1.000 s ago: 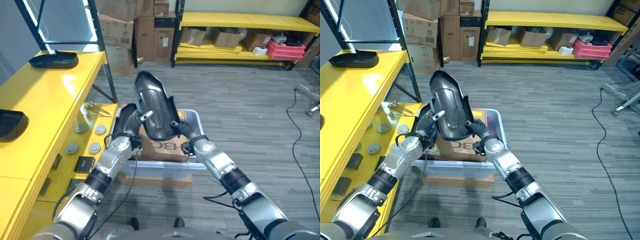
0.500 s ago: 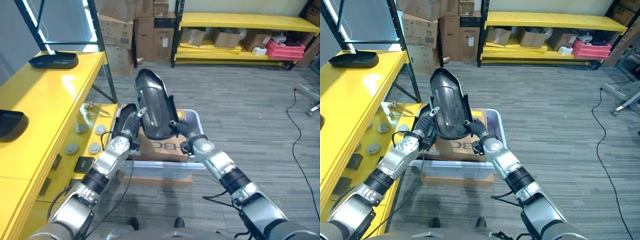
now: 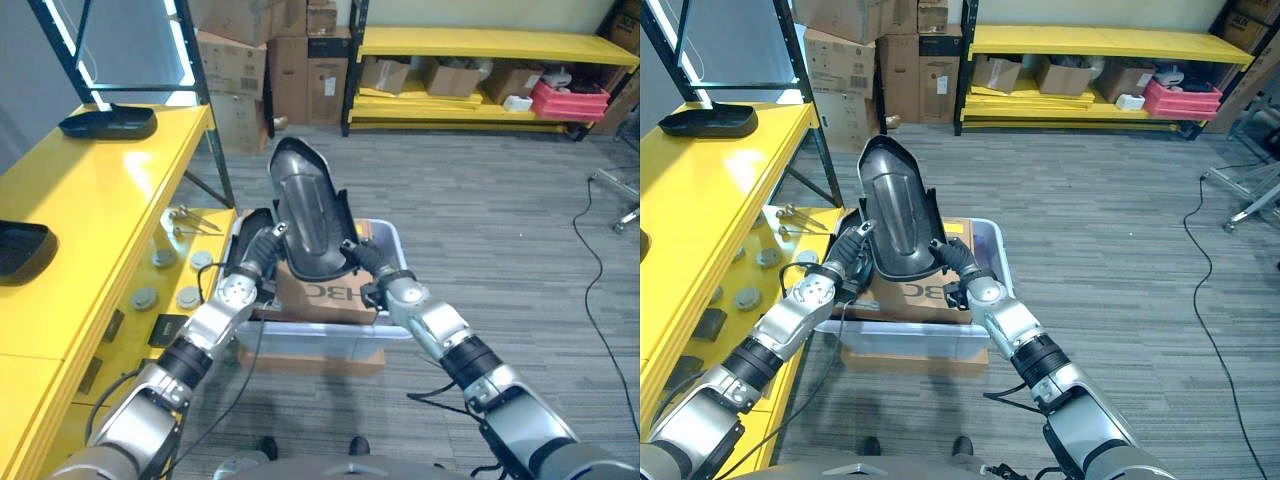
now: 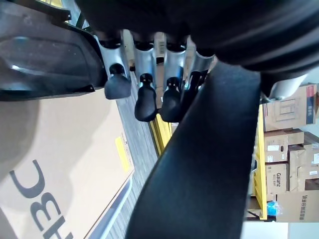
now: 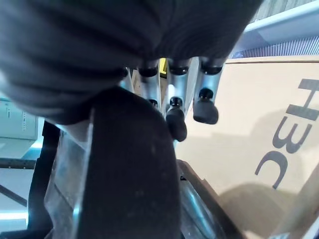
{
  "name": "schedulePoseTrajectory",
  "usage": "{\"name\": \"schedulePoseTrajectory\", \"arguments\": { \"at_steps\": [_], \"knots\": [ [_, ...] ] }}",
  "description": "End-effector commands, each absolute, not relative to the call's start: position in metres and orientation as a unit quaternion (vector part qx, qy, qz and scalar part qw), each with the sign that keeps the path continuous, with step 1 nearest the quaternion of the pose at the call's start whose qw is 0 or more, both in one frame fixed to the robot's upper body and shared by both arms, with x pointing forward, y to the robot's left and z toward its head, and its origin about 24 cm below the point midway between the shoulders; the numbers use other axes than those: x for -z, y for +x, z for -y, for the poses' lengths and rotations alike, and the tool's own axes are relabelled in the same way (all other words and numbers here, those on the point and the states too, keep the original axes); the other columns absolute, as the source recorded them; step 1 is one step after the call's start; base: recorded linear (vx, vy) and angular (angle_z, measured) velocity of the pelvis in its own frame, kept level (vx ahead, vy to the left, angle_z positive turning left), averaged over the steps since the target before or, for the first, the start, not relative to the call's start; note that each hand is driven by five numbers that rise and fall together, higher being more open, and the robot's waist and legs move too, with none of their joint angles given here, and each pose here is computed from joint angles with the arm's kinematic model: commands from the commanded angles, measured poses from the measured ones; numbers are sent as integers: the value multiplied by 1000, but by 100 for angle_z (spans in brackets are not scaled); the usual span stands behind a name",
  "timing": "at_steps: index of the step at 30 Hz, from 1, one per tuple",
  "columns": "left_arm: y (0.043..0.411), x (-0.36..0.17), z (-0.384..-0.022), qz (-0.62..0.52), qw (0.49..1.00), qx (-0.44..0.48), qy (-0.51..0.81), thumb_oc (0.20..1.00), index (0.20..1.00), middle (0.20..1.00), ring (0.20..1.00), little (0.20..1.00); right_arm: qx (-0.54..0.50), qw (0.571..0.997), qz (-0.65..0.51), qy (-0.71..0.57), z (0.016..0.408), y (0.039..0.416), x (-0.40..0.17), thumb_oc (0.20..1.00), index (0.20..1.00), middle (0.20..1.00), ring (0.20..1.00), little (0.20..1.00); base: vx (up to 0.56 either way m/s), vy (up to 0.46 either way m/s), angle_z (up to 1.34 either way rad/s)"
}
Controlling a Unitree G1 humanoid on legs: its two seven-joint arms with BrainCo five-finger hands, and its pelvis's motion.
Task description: Move parts from the plastic box to the shelf.
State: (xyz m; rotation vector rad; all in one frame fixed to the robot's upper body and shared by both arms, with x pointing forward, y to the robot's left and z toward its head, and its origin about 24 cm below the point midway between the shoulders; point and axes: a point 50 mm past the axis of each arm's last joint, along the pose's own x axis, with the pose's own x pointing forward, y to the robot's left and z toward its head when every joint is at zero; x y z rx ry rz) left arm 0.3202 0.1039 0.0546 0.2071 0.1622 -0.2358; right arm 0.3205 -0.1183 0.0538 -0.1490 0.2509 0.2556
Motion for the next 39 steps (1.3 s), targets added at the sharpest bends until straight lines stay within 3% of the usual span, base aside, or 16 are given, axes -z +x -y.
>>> {"name": "schedulePoseTrajectory", "arguments": {
  "at_steps": [1, 8, 17, 23, 30, 39],
  "knots": [
    [323, -80, -60, -18, 979, 186, 80, 200, 200, 200, 200, 200, -208, 975, -15, 79, 68, 325, -117, 1000, 1000, 1000, 1000, 1000, 0, 0, 0],
    [325, -74, -76, -28, 993, 108, 41, 200, 200, 200, 200, 200, -196, 967, 49, 155, 73, 321, -148, 1000, 1000, 1000, 1000, 1000, 0, 0, 0],
    [329, -61, -100, -35, 998, 37, 28, 200, 200, 200, 200, 200, -131, 969, 101, 183, 121, 320, -167, 1000, 1000, 1000, 1000, 1000, -2, 1, -7],
    [328, -62, -124, -20, 1000, -10, 10, 200, 200, 200, 200, 200, -80, 982, 40, 169, 156, 311, -133, 1000, 1000, 1000, 1000, 1000, 4, 8, -7],
    [316, -56, -159, -13, 999, -52, 5, 200, 200, 200, 200, 200, 5, 982, -73, 174, 198, 275, -54, 1000, 1000, 1000, 1000, 1000, 0, 3, -13],
    [307, -69, -186, 38, 996, -83, -2, 200, 200, 200, 200, 200, 4, 979, -124, 159, 205, 254, -24, 1000, 1000, 1000, 1000, 1000, -1, -13, -5]
  ]
}}
